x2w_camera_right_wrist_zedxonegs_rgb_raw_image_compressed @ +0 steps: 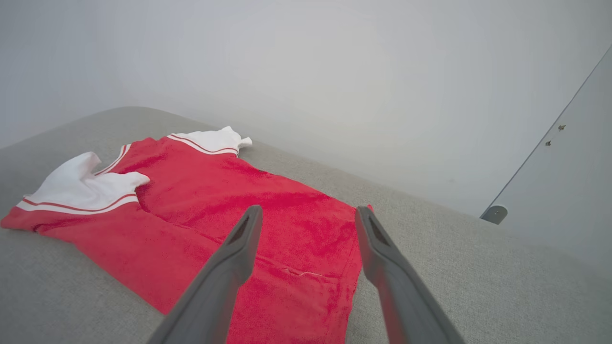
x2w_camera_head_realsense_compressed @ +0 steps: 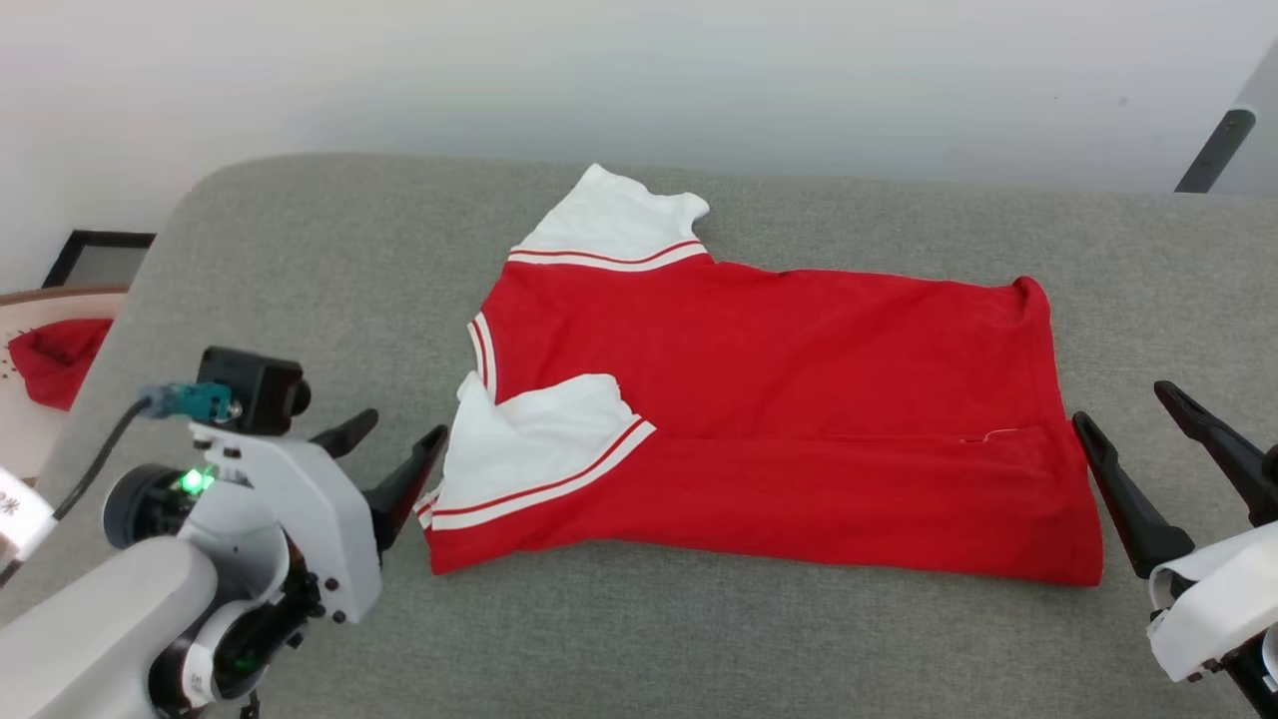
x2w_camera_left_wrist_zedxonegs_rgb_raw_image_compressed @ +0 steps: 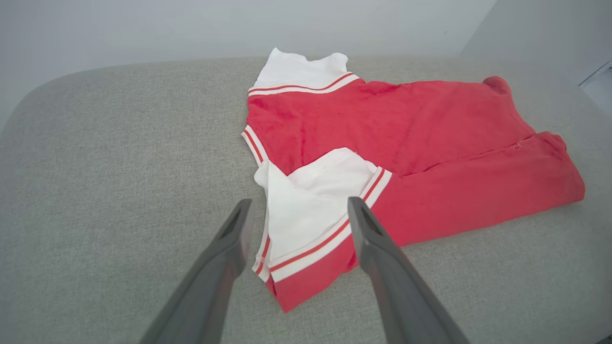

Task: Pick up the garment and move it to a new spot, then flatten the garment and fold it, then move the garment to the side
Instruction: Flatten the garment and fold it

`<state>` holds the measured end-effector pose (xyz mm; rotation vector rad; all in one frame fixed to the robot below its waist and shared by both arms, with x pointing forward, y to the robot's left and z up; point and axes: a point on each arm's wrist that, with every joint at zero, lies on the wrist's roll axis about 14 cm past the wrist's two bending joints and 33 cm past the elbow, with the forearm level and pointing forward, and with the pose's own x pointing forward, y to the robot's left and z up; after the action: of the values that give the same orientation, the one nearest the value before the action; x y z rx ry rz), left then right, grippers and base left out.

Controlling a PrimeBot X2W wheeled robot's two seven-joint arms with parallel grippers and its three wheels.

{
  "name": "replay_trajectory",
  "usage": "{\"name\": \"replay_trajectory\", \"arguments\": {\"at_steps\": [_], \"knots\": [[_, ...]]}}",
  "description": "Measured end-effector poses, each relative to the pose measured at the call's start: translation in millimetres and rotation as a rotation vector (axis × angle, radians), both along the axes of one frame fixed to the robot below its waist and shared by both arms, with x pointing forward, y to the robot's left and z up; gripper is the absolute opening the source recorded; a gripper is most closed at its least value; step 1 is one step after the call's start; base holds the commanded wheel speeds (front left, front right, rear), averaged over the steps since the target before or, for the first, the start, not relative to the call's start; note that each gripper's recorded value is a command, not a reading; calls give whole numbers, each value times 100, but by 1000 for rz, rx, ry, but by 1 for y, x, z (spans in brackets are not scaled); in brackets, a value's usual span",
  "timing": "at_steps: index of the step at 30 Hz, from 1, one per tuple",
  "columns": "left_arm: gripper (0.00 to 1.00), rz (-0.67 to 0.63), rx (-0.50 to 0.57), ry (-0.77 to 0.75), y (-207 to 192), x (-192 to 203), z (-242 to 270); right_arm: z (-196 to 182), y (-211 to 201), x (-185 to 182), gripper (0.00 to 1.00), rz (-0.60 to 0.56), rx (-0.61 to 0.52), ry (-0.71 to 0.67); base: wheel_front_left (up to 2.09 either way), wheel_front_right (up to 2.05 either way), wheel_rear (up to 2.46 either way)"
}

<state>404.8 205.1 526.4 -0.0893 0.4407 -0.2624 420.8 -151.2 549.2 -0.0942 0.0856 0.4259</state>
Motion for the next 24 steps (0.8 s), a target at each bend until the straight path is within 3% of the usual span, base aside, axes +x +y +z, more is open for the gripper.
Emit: {"name": "replay_trajectory", "arguments": {"at_steps": [10,24], "knots": [[100,10,-21,120,-3,1,-15,16,-11,-14,100,-83,76,-90,0,0,0],[100,9,9,532,-6,2,-97,-4,-50,-21,100,-236,113,-38,0,0,0]]}}
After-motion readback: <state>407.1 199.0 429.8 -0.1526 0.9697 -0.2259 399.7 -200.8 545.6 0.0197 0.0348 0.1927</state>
